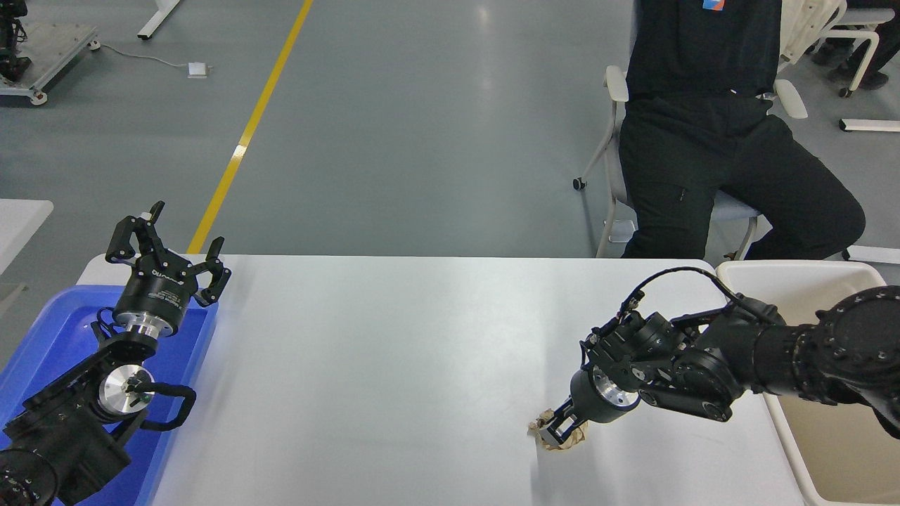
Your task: Clean the table surface
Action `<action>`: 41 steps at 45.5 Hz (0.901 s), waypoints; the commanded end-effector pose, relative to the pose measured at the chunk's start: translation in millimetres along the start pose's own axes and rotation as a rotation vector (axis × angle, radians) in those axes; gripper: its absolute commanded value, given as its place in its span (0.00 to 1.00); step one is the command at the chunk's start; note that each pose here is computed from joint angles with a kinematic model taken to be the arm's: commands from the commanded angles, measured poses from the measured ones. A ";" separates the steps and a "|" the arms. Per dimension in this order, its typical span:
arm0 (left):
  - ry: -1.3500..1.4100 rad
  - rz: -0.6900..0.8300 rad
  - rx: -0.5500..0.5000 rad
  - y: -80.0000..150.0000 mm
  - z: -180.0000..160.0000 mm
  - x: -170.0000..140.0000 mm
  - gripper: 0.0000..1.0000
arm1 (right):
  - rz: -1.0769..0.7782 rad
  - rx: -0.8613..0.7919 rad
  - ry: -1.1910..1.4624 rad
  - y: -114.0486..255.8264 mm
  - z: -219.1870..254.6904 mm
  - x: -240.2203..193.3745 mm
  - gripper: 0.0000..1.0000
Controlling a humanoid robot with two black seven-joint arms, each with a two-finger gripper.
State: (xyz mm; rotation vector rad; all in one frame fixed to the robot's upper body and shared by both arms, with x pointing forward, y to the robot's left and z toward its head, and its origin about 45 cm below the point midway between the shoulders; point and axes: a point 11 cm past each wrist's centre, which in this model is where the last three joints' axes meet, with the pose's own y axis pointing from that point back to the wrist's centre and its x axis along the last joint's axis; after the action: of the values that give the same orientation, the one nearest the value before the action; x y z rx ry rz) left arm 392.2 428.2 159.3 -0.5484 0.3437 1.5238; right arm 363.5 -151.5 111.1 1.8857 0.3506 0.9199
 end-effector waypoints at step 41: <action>-0.001 0.000 0.000 0.0 0.4 0.2 1.00 | 1.093 -0.052 -0.569 317.4 128.3 194.4 0.00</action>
State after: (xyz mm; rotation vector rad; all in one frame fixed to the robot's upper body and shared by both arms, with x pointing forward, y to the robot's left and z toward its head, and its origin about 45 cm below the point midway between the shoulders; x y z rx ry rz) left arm 392.2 428.2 159.4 -0.5485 0.3437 1.5238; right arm 503.2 -170.0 400.7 2.2882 -0.6522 1.0667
